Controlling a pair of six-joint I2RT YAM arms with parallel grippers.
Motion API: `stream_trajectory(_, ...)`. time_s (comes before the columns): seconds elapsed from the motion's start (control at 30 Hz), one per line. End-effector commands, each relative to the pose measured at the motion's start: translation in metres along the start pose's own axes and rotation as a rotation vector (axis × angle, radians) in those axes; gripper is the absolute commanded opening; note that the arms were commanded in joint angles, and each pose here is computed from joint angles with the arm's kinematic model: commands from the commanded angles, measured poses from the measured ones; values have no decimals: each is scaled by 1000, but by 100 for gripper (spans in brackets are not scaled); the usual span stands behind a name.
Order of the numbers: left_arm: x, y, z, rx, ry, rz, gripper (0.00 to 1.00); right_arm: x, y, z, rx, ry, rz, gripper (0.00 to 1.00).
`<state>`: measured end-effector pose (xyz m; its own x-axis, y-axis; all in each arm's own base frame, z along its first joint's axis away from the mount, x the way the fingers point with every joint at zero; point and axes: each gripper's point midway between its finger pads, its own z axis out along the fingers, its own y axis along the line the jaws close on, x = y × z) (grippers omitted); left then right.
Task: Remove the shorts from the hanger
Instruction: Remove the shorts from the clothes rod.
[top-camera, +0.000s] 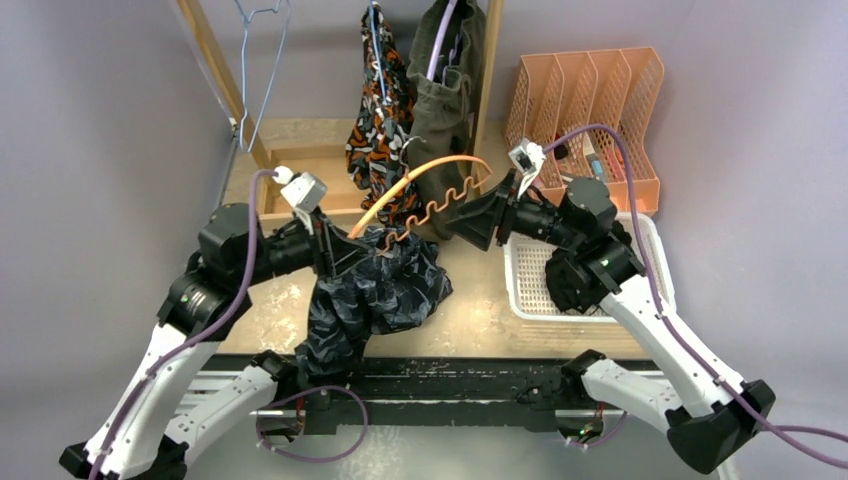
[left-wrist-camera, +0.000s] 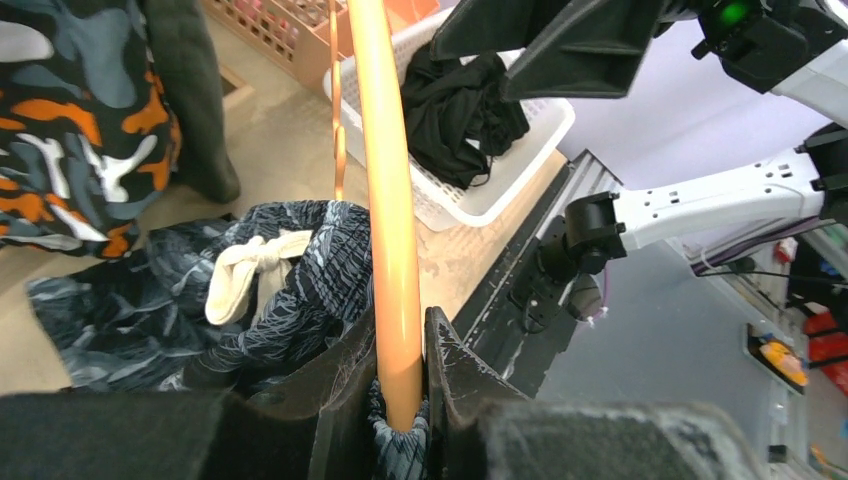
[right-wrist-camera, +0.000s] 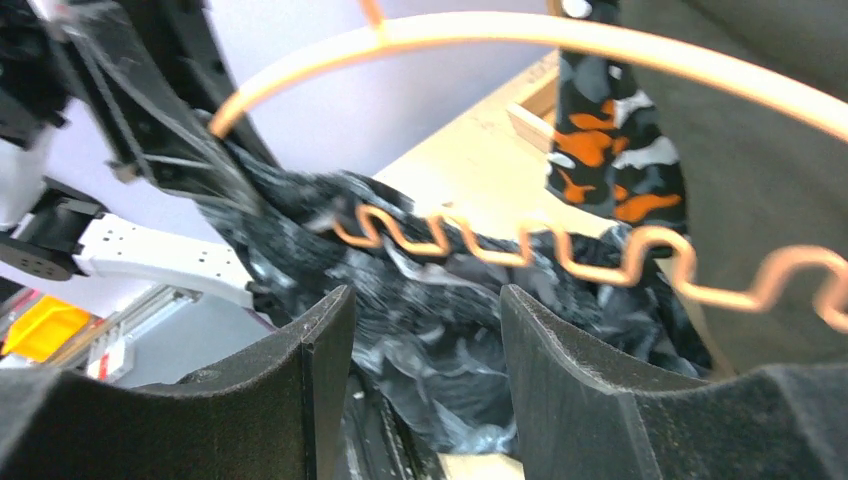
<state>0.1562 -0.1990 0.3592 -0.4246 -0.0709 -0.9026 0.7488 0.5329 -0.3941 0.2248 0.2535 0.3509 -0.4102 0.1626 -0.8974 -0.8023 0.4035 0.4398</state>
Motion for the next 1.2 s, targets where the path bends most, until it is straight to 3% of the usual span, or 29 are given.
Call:
stream_trajectory(0.0, -34, -28, 9, 172, -123, 40, 0, -45, 32, 11, -50, -189, 17, 57)
stream_trajectory(0.37, -42, -20, 42, 238, -193, -22, 0, -53, 42, 29, -126, -398, 364, 60)
stream_trajectory(0.67, -37, -12, 73, 278, -136, -26, 0, -62, 45, 44, -180, -457, 407, 60)
stream_trajectory(0.8, -40, -26, 78, 341, -137, -28, 0, -78, 38, 34, -104, -525, 370, 61)
stream_trajectory(0.9, -38, -33, 81, 372, -104, -19, 0, -71, 19, 34, 3, -511, 449, 60)
stream_trajectory(1.17, -40, -53, 96, 442, -76, 7, 0, -72, 2, 21, 67, -604, 572, 39)
